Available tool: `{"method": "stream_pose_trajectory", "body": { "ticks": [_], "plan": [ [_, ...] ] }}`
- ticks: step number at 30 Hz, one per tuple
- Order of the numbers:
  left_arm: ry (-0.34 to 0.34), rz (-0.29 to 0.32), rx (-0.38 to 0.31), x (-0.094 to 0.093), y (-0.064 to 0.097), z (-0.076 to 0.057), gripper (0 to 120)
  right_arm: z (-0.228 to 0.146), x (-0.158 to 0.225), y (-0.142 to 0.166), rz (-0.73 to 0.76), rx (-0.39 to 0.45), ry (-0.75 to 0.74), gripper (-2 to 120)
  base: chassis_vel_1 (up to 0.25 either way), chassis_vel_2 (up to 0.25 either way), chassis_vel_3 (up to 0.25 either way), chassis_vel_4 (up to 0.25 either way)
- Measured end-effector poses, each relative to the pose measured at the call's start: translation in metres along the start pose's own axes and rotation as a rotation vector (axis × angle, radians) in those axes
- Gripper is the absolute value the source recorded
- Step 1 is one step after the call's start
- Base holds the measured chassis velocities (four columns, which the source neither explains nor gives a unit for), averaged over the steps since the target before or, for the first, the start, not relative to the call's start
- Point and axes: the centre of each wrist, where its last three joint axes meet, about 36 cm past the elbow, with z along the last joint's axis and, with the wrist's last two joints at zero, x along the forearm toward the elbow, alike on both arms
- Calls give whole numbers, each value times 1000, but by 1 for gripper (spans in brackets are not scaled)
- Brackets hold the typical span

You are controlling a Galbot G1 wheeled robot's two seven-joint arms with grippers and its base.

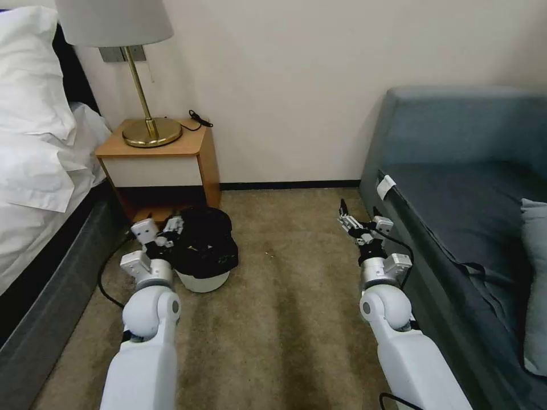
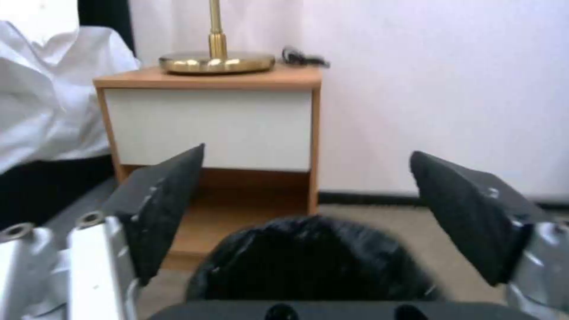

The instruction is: Pick up the trash bin, then pick up the garbage on the floor and place it into the trash bin.

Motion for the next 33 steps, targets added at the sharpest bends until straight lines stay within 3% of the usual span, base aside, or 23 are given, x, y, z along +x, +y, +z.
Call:
{"method": "stream_pose_trajectory", "body": {
  "ticks": [1, 2, 4, 13, 33],
  "plan": [
    [0, 0, 0, 0, 0, 0, 95, 0, 0, 0, 0, 0, 0, 100, 0, 0, 0, 0],
    [20, 10, -38, 1, 4, 7, 98, 9, 0, -11, -27, 100, -27, 100, 0, 0, 0, 0],
    [42, 35, -49, 3, 7, 13, 98, 18, 1, -19, -54, 152, -27, 100, 0, 0, 0, 0],
    [70, 76, -44, 8, 10, 24, 98, 34, 7, -24, -55, 157, 22, 100, 0, 0, 0, 0],
    [69, 72, -37, 8, 10, 25, 99, 35, 7, -24, -50, 156, 29, 100, 0, 0, 0, 0]
  ]
}}
